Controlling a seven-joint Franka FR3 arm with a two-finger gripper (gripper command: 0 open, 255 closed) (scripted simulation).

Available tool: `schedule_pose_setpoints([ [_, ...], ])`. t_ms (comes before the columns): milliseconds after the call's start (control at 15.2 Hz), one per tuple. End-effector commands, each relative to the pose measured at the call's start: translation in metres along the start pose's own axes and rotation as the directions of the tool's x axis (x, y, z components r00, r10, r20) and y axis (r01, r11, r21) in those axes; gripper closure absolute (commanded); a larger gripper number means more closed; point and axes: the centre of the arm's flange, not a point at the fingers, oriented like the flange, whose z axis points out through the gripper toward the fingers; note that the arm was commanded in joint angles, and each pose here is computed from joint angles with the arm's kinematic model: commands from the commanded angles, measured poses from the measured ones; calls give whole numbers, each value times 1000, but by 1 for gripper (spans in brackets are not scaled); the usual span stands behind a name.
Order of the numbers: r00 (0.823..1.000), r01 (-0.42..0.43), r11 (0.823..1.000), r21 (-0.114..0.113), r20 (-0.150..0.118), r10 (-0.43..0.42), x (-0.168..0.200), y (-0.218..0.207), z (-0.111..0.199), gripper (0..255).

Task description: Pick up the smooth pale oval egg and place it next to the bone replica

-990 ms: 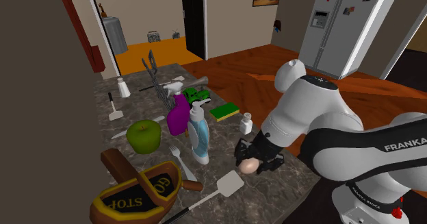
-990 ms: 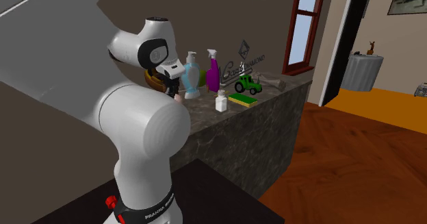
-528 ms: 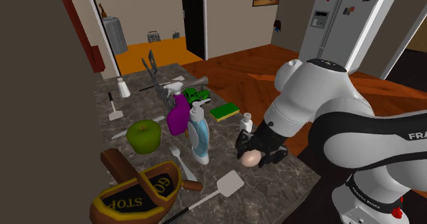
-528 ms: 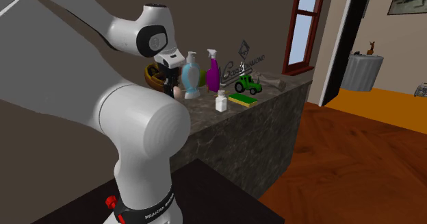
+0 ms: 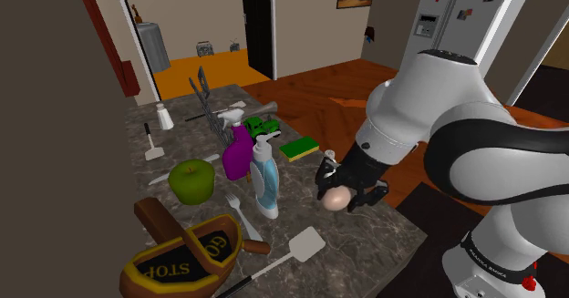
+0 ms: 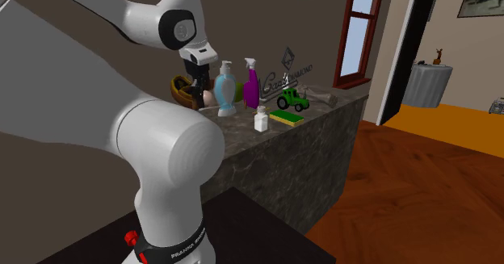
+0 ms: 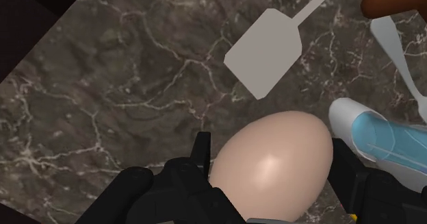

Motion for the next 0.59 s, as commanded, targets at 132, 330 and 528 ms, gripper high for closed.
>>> schedule_pose_setpoints([
  [132,1000,0,1000,0,0,0,0,-7,-20,255],
  [330,1000,0,1000,0,0,0,0,-12,-35,255],
  [528,1000,0,1000,0,0,0,0,-17,-50,255],
])
